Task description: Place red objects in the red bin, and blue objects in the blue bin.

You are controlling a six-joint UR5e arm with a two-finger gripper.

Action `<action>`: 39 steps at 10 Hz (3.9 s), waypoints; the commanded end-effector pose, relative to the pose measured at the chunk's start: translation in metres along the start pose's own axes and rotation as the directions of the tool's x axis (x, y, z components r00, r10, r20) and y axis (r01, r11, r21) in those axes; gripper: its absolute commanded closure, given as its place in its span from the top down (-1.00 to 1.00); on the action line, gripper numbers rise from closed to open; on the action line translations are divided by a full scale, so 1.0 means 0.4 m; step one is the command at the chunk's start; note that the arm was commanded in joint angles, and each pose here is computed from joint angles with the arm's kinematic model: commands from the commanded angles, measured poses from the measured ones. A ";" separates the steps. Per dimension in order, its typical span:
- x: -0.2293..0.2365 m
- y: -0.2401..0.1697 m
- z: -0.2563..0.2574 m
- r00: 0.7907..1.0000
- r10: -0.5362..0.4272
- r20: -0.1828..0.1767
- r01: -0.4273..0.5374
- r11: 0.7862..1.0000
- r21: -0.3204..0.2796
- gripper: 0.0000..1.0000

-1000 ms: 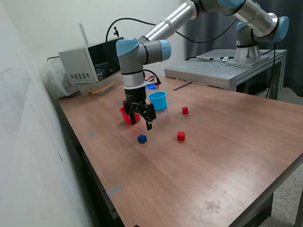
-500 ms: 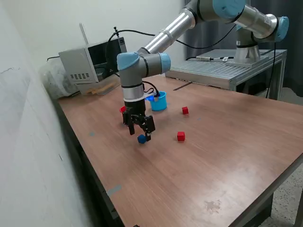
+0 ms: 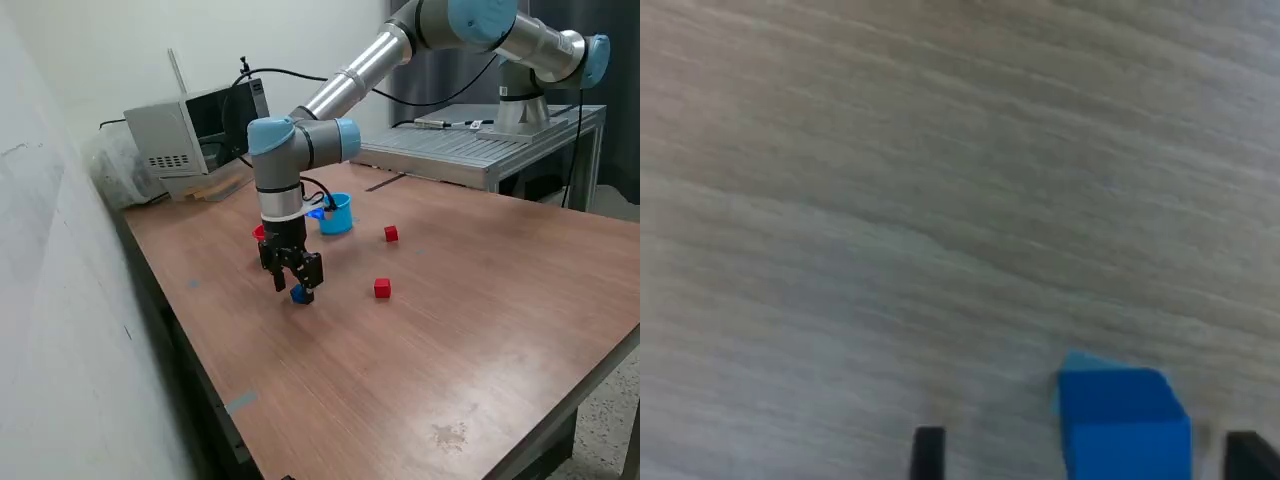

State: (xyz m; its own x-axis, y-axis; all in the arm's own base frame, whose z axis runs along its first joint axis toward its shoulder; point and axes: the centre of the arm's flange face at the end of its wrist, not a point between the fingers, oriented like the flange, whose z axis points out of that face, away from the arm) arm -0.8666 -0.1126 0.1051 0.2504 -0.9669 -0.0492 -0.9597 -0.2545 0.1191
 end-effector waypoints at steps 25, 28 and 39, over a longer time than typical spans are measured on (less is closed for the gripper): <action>-0.356 -0.471 -0.268 0.917 0.349 0.195 -0.398 0.847 0.352 1.00; -0.347 -0.468 -0.307 0.911 0.362 0.200 -0.410 0.849 0.332 1.00; 0.064 -0.549 -0.276 0.783 0.621 0.027 -0.605 0.752 0.260 1.00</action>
State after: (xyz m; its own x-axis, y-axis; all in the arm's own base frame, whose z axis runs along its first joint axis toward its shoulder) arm -0.6409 -0.0846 0.2168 -0.3881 -0.9216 0.0088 -0.9141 0.3837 -0.1311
